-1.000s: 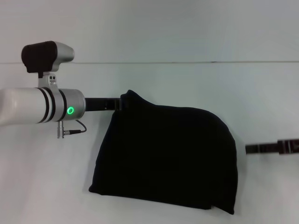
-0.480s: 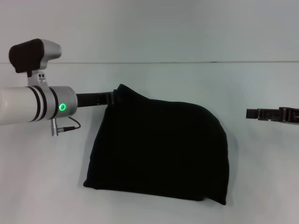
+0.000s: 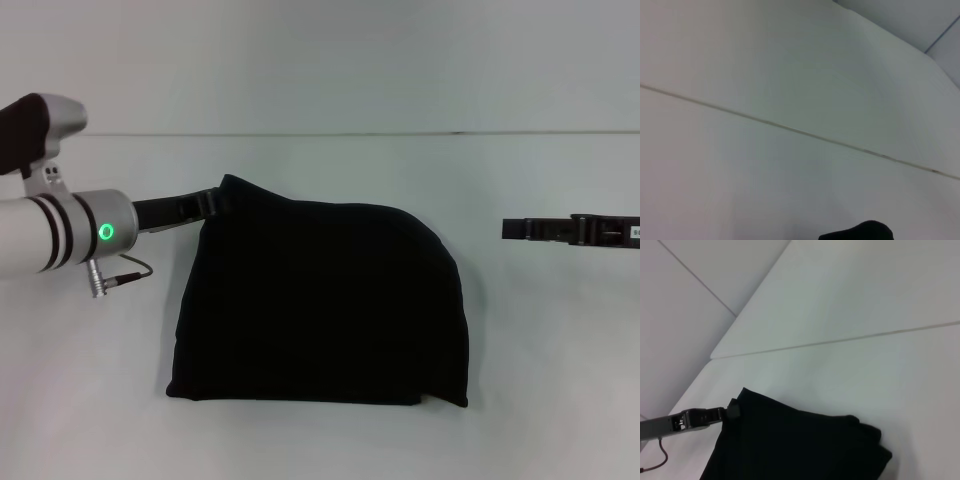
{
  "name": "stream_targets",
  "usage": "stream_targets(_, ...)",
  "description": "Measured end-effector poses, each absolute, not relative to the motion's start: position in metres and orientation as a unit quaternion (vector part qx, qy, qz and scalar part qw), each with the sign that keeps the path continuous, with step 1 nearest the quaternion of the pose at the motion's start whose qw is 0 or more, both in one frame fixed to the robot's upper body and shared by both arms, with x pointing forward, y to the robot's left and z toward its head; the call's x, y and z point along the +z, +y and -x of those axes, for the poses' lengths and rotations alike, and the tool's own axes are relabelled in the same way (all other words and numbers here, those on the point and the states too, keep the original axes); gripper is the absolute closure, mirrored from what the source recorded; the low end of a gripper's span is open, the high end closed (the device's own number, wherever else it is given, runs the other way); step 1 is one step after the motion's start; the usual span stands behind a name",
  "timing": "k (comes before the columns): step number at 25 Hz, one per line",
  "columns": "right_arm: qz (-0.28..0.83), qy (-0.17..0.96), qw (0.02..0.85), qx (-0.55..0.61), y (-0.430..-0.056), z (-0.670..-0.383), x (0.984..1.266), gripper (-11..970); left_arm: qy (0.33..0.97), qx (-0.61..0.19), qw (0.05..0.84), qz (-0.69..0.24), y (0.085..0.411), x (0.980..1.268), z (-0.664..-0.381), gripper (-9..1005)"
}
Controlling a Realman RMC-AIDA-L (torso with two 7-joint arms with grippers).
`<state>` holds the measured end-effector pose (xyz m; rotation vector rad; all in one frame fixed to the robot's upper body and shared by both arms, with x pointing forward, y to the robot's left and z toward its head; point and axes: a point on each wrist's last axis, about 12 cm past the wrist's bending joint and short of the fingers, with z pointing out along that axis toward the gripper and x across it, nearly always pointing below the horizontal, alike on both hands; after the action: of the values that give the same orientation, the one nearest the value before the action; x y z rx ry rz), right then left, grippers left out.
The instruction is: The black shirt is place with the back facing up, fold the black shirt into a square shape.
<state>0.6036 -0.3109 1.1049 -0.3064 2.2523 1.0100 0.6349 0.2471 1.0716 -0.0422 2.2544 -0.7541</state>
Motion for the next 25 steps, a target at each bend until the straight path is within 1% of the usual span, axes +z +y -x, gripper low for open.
stream_targets(5,0.132,0.858,0.318,0.381,-0.304,-0.605,1.104,273,0.877,-0.298,0.374,0.047,0.258,1.066,-0.629,923)
stream_targets(12,0.145,0.856,0.322,0.377,-0.297,-0.609,1.105,285,0.876,-0.303,0.372,0.046,0.256,1.066,-0.629,919)
stream_targets(20,0.170,0.850,0.356,0.351,-0.271,-0.618,1.096,299,0.876,-0.305,0.371,0.045,0.255,1.066,-0.628,915)
stream_targets(24,0.208,0.830,0.386,0.345,-0.251,-0.621,1.095,306,0.875,-0.304,0.372,0.048,0.256,1.065,-0.627,913)
stream_targets(25,0.215,0.826,0.391,0.345,-0.246,-0.621,1.095,396,0.875,-0.305,0.373,0.048,0.256,1.066,-0.627,913)
